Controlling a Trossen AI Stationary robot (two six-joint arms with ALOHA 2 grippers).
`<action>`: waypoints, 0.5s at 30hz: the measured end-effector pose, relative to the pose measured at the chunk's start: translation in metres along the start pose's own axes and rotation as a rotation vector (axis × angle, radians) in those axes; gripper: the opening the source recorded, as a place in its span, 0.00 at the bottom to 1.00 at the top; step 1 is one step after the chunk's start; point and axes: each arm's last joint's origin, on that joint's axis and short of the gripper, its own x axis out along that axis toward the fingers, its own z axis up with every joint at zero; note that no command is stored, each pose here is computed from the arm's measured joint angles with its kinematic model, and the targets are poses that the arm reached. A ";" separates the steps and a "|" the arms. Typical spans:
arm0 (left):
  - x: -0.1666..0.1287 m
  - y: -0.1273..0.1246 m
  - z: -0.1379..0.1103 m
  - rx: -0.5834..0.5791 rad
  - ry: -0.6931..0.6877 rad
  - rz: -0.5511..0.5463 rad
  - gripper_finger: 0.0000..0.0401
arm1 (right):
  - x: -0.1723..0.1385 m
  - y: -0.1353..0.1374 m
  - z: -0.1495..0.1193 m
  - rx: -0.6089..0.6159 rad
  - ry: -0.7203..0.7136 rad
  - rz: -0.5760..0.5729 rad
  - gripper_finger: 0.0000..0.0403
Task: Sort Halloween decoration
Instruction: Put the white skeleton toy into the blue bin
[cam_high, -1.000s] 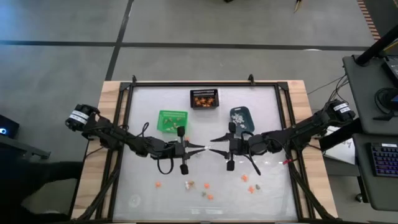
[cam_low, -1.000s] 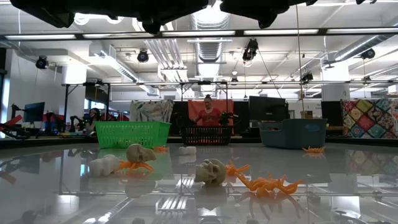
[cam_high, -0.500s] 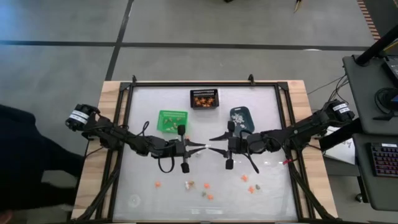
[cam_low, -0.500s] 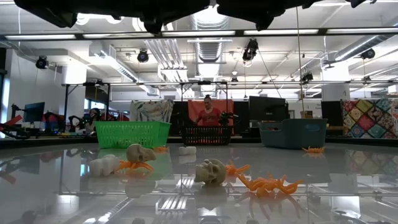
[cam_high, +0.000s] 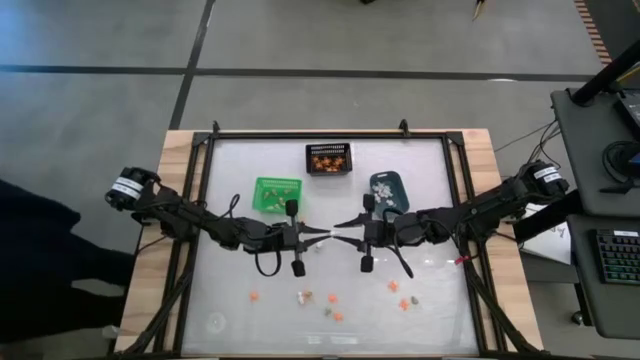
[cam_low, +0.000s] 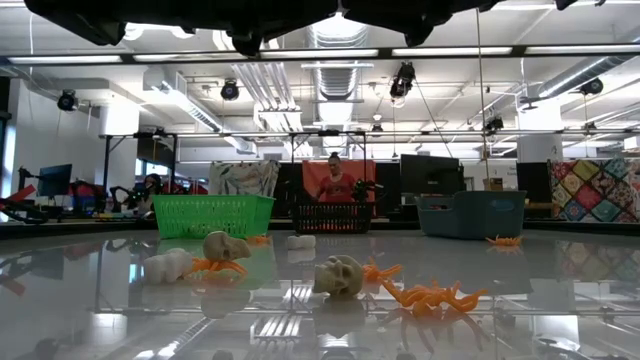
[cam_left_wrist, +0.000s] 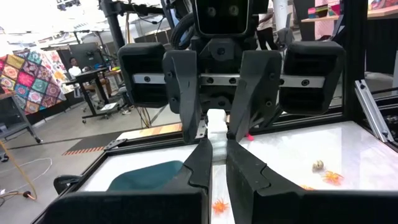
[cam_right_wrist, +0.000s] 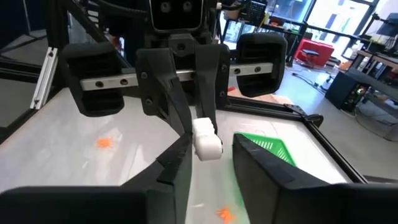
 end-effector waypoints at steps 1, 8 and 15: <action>0.000 0.000 0.000 0.000 0.000 0.000 0.01 | 0.000 0.000 0.000 0.001 0.000 0.000 0.25; 0.000 0.000 -0.001 0.004 0.009 -0.001 0.01 | 0.000 -0.001 0.000 0.001 0.001 -0.001 0.09; 0.000 0.000 -0.001 -0.012 0.010 0.001 0.07 | 0.000 -0.001 -0.001 -0.001 0.005 0.000 0.05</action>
